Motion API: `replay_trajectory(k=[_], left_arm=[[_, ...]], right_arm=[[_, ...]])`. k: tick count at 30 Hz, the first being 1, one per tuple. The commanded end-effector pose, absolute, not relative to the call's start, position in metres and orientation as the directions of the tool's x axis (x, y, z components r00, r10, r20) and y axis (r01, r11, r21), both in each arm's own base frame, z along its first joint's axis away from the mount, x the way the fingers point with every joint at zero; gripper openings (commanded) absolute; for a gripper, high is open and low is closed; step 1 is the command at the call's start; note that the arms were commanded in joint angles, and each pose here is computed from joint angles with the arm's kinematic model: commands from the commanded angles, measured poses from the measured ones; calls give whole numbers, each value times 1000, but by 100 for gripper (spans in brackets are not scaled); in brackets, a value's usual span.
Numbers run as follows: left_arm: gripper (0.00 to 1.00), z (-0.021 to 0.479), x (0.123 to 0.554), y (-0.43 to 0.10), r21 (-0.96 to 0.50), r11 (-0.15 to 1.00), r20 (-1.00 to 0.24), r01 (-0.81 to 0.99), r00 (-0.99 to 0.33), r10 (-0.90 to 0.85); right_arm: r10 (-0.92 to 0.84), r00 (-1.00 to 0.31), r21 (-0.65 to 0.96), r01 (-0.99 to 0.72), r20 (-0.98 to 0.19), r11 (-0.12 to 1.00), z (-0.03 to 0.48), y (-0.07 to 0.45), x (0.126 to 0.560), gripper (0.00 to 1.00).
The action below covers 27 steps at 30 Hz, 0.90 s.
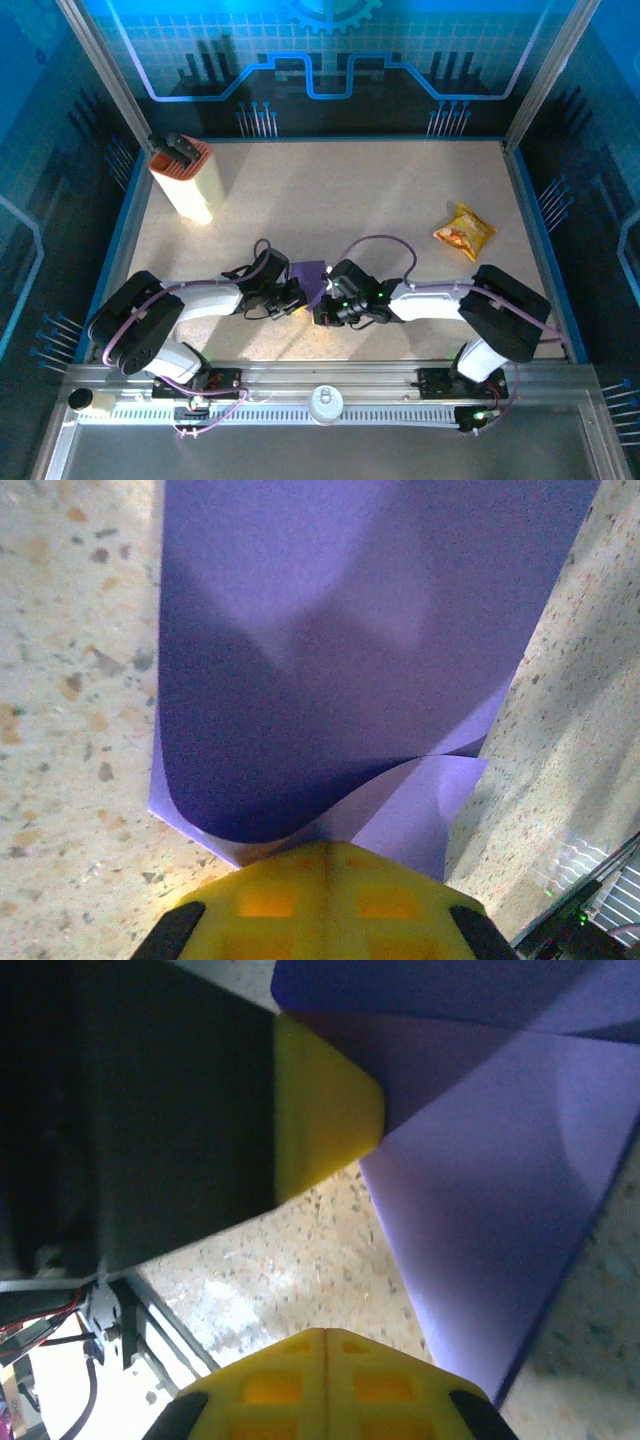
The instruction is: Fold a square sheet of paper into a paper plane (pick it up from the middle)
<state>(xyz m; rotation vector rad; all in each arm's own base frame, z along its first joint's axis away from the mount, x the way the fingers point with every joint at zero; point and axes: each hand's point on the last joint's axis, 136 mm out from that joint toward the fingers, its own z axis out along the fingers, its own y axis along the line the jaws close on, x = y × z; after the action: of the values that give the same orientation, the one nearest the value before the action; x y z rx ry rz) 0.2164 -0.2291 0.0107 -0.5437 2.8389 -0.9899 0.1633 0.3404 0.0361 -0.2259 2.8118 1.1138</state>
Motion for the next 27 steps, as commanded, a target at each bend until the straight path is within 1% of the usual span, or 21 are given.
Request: replay_trajectory(k=[1, 8, 13, 16, 20, 25, 27], left_arm=[[2, -17, 198, -208, -506, 792, 60, -341, -930, -362], [2, -15, 197, -206, -510, 794, 50, -330, -933, -356], [2, -14, 198, -208, -518, 792, 48, -324, -935, -352], [2, -13, 200, -210, -527, 788, 45, -319, -936, -348], [3, -12, 202, -212, -541, 780, 40, -315, -936, -350], [3, -6, 205, -217, -564, 770, 33, -297, -940, -339], [3, -6, 205, -218, -567, 769, 31, -295, -941, -338]], right_arm=[[-109, -986, 667, -167, -128, 726, 33, 346, 167, 4], [-88, -989, 618, -143, -119, 773, 19, 330, 177, 4], [-70, -995, 575, -94, -64, 813, -3, 311, 164, 4], [-67, -997, 565, -80, -44, 821, -7, 305, 154, 4], [-78, -996, 581, -94, -52, 809, 10, 312, 154, 4], [-75, -988, 626, -144, -135, 766, 49, 333, 176, 4], [-79, -987, 640, -152, -142, 753, 56, 340, 183, 5]])
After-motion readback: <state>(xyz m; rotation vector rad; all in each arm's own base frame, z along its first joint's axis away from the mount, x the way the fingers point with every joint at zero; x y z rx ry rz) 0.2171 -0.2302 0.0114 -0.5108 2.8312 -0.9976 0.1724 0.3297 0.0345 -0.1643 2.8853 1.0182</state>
